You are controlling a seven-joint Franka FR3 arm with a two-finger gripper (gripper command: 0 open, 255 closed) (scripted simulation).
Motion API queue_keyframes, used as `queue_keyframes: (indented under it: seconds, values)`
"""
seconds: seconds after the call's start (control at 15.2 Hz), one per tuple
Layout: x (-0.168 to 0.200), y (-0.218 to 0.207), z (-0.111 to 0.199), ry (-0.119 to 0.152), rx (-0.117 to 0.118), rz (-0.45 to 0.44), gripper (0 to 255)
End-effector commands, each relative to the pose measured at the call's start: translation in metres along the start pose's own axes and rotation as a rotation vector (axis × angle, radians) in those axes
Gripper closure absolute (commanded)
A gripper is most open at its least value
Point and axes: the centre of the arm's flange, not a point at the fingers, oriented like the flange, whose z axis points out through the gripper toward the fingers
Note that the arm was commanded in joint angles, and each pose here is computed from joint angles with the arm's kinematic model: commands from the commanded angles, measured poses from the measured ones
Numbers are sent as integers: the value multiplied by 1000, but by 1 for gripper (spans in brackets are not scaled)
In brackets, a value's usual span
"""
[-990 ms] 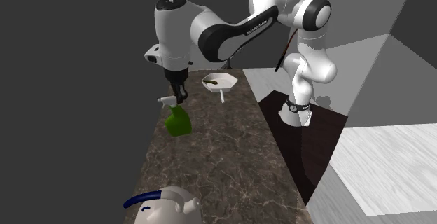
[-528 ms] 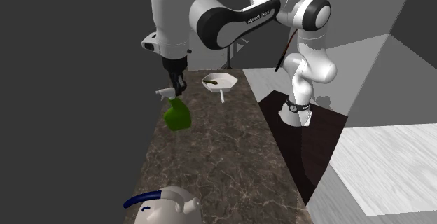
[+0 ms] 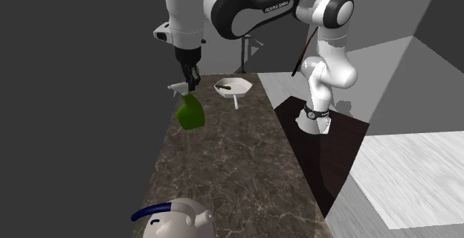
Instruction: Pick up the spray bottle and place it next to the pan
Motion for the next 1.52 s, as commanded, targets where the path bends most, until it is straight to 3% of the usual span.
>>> queue_keyframes:
  seconds: [0.0,1.45]
  values:
    - [-15,20,6,0,0,0,255]
    - [-196,236,79,0,0,0,255]
